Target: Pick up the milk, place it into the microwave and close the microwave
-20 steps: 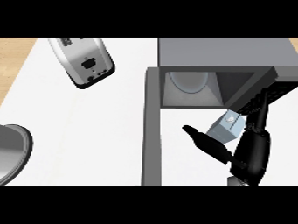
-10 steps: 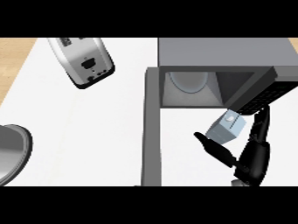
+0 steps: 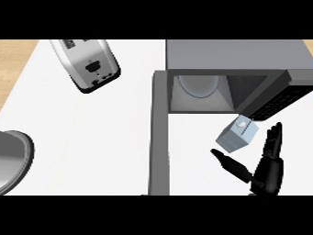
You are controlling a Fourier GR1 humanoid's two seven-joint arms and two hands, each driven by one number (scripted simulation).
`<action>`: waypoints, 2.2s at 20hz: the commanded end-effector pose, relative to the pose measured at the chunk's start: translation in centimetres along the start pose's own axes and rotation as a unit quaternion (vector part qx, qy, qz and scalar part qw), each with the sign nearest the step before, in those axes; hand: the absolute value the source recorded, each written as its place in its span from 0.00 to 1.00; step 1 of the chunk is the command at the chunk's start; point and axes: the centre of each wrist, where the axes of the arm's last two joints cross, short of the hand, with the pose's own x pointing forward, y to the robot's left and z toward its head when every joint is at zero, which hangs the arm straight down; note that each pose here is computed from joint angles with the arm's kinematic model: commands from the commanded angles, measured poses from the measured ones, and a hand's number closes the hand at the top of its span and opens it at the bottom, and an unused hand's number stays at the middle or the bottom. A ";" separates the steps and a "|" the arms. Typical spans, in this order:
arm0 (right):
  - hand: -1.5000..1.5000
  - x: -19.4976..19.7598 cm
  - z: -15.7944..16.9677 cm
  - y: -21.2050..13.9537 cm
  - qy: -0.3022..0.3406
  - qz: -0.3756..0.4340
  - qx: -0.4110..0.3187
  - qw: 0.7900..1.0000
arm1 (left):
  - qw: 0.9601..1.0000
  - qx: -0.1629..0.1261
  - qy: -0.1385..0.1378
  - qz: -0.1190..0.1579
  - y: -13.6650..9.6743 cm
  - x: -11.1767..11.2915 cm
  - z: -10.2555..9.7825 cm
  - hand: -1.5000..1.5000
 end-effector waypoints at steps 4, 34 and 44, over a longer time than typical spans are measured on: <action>0.00 -2.5 -2.5 -0.5 0.001 0.004 -0.002 1.000 | 1.000 0.006 -0.013 -0.001 0.5 -1.4 -1.6 0.00; 1.00 -6.8 -4.3 2.1 -0.118 -0.036 0.159 0.980 | 1.000 0.003 0.001 0.003 1.3 -0.2 0.1 0.00; 1.00 -5.7 -4.1 1.2 -0.128 -0.136 0.316 0.930 | 1.000 0.007 0.005 0.010 1.3 -1.0 0.1 0.00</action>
